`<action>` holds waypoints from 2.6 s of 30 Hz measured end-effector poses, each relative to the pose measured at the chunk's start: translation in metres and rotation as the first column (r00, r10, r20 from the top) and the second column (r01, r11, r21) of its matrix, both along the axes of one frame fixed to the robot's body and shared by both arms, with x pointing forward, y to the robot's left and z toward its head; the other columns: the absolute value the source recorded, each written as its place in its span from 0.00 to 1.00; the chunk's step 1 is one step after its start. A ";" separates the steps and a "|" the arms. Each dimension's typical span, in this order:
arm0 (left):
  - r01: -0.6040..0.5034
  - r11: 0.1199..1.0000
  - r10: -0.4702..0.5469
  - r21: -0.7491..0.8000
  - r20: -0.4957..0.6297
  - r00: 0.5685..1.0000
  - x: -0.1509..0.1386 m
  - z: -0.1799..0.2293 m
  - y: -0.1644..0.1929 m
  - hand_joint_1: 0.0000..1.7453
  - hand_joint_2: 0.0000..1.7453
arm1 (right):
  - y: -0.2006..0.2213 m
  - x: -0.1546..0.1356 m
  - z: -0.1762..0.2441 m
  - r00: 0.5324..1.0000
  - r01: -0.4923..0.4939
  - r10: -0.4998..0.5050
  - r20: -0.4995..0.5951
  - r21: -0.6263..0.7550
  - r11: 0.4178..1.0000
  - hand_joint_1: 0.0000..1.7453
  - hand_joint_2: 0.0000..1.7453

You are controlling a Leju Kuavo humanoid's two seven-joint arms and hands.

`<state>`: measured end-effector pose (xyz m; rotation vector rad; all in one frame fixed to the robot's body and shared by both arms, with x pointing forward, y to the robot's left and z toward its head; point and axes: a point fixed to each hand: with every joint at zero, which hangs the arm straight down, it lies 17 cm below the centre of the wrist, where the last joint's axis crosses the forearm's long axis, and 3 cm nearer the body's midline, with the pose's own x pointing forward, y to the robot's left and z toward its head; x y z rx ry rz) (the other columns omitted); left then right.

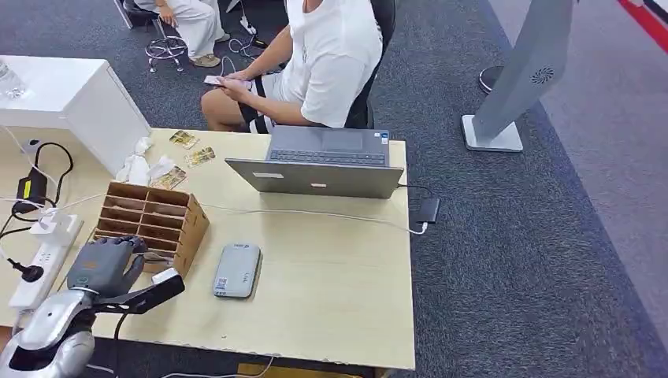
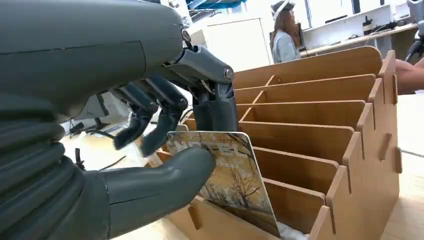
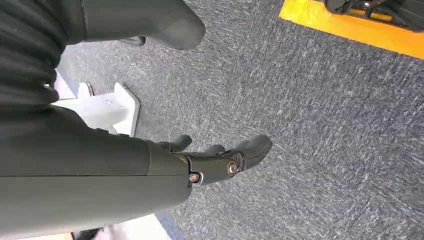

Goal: Pass the card to the sensor for recognition and then transmit it.

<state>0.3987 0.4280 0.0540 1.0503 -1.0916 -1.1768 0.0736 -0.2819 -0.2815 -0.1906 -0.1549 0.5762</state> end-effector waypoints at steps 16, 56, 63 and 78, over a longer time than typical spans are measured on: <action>0.099 0.994 -0.095 -0.049 0.075 0.993 0.001 0.026 -0.024 1.00 1.00 | 0.000 0.001 0.000 1.000 -0.013 0.013 0.006 0.000 1.000 0.00 1.00; 0.151 0.987 -0.149 0.053 0.653 0.742 0.168 0.283 -0.109 1.00 1.00 | 0.006 0.033 0.005 0.994 -0.106 0.106 0.008 -0.004 0.994 0.00 1.00; 0.131 0.991 -0.115 0.020 0.618 0.778 0.184 0.258 -0.100 0.00 1.00 | 0.007 0.035 0.006 0.994 -0.110 0.110 0.012 -0.002 0.994 0.00 1.00; 0.185 0.982 -0.120 -0.046 0.607 0.786 0.166 0.214 -0.101 0.00 1.00 | 0.008 0.033 0.005 0.992 -0.127 0.127 0.027 0.002 0.992 0.00 1.00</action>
